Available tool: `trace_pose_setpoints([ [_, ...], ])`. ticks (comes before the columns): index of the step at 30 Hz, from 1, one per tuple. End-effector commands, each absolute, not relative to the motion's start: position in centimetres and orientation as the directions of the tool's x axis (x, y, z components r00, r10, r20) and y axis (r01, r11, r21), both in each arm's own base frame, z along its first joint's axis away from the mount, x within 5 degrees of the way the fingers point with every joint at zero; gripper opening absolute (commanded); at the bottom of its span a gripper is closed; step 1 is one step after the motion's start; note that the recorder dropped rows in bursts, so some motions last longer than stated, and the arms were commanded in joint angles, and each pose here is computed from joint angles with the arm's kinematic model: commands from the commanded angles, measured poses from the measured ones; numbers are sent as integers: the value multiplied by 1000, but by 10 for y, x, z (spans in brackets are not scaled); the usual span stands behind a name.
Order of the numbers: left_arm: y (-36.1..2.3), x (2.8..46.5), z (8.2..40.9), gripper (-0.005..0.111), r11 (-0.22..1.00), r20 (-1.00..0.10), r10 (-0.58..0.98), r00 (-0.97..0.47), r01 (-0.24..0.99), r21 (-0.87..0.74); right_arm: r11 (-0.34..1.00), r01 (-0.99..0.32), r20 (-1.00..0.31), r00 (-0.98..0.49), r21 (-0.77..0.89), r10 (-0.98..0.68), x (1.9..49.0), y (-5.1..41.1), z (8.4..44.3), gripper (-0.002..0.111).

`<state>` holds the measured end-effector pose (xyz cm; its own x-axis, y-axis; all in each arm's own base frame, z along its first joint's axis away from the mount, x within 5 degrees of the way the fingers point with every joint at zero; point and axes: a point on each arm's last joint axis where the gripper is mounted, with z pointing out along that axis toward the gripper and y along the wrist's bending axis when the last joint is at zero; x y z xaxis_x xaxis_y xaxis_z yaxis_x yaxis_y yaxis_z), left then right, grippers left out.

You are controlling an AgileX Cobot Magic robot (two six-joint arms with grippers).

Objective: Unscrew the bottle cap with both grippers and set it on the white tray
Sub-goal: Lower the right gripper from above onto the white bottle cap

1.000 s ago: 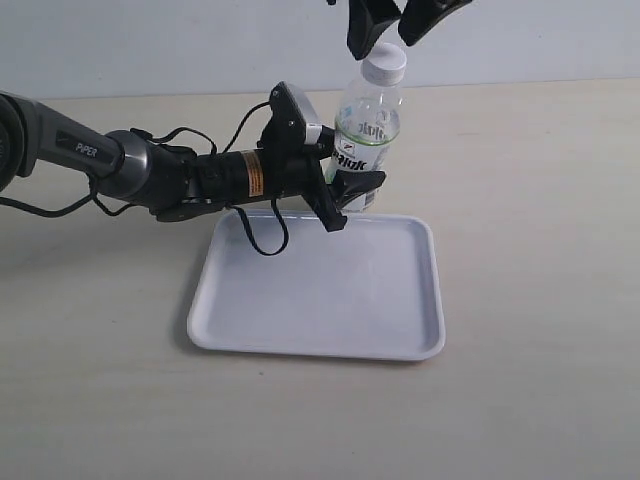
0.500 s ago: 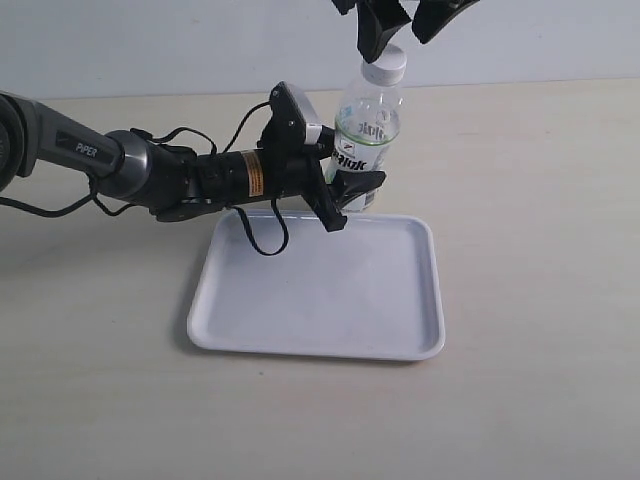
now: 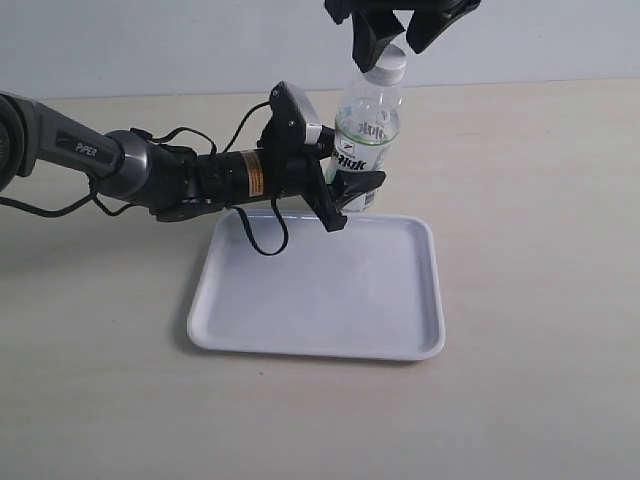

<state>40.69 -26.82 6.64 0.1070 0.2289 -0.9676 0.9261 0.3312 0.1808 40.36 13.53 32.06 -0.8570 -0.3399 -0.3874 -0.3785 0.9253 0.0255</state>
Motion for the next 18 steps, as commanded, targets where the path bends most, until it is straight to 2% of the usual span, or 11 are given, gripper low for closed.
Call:
trace_pose_setpoints([
  [1,-269,409,80,0,347,-974,187,126,919,185,923,-384,-379,-857,21,-348,407,137,315,61],
  [5,-269,409,80,0,347,-974,187,126,919,185,923,-384,-377,-858,21,-349,408,137,314,60],
  [13,-269,409,80,0,347,-974,187,126,919,185,924,-382,-377,-859,21,-347,408,137,314,52],
  [16,-269,409,80,0,347,-974,187,126,919,185,924,-382,-377,-859,21,-347,408,137,314,45],
  [18,-269,409,80,0,347,-974,187,126,919,185,924,-382,-377,-859,21,-347,408,137,314,34],
])
